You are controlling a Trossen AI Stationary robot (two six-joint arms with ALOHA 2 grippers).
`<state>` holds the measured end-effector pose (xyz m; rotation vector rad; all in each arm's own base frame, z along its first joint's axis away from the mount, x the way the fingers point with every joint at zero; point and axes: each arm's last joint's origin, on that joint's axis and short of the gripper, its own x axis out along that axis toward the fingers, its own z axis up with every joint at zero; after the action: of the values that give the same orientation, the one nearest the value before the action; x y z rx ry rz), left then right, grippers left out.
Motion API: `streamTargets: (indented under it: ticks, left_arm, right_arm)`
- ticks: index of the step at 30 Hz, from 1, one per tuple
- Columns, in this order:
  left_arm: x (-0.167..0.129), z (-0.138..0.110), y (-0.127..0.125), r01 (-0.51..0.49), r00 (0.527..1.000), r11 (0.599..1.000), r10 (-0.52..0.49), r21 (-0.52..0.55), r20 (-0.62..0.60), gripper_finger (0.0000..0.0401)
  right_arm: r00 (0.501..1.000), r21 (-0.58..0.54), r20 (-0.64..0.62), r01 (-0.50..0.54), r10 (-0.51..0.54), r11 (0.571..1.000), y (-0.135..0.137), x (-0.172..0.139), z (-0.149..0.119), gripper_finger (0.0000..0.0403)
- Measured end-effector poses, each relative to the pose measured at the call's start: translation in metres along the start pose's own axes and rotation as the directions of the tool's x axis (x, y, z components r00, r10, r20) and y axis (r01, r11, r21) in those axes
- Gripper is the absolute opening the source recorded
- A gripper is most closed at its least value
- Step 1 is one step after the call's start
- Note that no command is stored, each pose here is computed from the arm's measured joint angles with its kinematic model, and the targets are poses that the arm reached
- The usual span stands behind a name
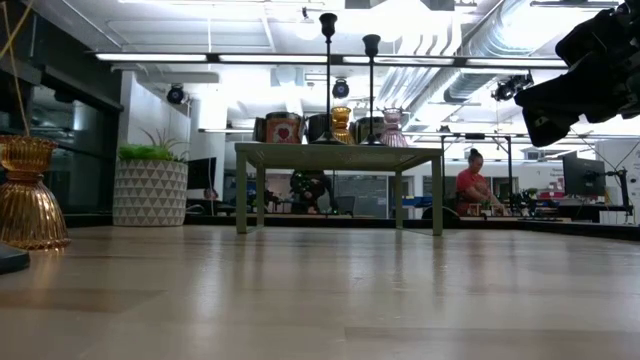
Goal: Pick & Place candle stick holders
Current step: Put the orange glass candle holder on the shelf
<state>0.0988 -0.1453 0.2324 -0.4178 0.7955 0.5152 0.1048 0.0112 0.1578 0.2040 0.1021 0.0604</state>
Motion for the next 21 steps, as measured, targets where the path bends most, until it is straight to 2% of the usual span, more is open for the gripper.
streamTargets:
  ticks: [5,15,21]
  left_arm:
    - [0.0,-0.002,0.007,-0.074,0.994,0.997,0.074,0.007,-0.079,0.023]
    - [0.0,-0.003,0.004,-0.06,0.992,0.998,0.056,-0.036,-0.114,0.023]
    - [0.009,-0.012,0.005,-0.072,0.986,0.997,0.068,-0.018,-0.151,0.023]
  right_arm:
    - [1.0,0.0,-0.001,0.0,0.0,1.0,0.0,0.0,0.0,0.0003]
    - [1.0,0.0,0.0,0.0,0.0,1.0,0.0,0.0,0.0,0.0003]
    - [1.0,0.0,0.0,0.0,0.0,1.0,0.0,0.0,0.0,0.0003]
